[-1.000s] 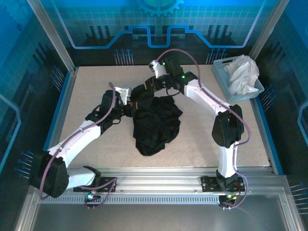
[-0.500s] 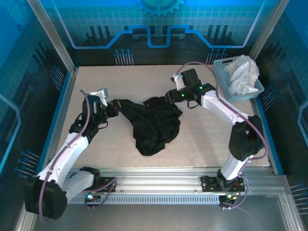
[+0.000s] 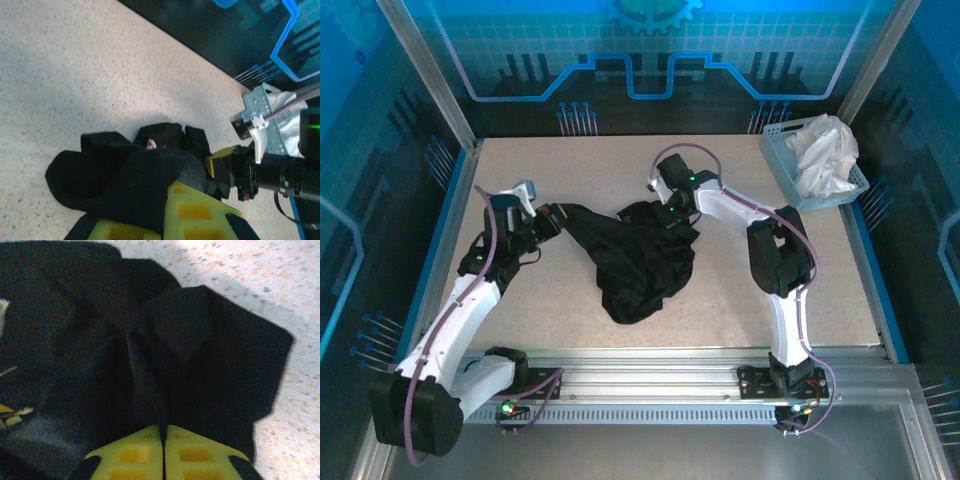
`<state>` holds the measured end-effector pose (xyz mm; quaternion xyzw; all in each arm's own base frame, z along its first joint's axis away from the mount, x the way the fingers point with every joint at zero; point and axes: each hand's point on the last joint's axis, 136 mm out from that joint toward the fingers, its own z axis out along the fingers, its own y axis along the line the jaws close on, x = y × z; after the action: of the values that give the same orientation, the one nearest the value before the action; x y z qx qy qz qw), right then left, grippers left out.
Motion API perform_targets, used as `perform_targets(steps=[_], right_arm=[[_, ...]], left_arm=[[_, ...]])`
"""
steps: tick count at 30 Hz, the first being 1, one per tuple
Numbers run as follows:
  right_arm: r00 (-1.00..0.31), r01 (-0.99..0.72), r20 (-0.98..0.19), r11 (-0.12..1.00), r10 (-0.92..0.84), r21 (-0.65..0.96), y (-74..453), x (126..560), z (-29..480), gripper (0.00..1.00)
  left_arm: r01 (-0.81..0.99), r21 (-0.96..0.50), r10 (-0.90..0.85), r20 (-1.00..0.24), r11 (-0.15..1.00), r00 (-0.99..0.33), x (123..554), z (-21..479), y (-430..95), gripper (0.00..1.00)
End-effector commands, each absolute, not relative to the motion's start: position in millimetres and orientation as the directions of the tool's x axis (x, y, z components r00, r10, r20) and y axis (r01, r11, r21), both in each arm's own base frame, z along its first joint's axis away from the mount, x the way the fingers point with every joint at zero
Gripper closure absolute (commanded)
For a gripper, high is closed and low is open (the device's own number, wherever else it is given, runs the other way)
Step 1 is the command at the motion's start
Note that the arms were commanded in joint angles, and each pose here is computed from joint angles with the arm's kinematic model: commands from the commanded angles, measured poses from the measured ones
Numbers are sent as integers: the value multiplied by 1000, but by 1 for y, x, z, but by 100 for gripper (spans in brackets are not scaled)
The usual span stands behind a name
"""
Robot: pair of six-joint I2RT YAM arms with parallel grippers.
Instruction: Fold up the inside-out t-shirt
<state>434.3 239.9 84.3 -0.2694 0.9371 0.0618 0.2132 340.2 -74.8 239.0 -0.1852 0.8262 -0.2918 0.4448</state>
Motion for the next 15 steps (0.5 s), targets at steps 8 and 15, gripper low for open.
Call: perform_targets(steps=[8, 15], right_arm=[[-372, -333, -928, 932, 10, 144, 115, 413, 384, 100], [-198, -203, -973, 966, 117, 157, 43, 363, 451, 100]], left_arm=[[99, -766, -745, -641, 635, -185, 345, 431, -16, 100], [105, -770, -776, -631, 630, 25, 321, 515, 50, 100]])
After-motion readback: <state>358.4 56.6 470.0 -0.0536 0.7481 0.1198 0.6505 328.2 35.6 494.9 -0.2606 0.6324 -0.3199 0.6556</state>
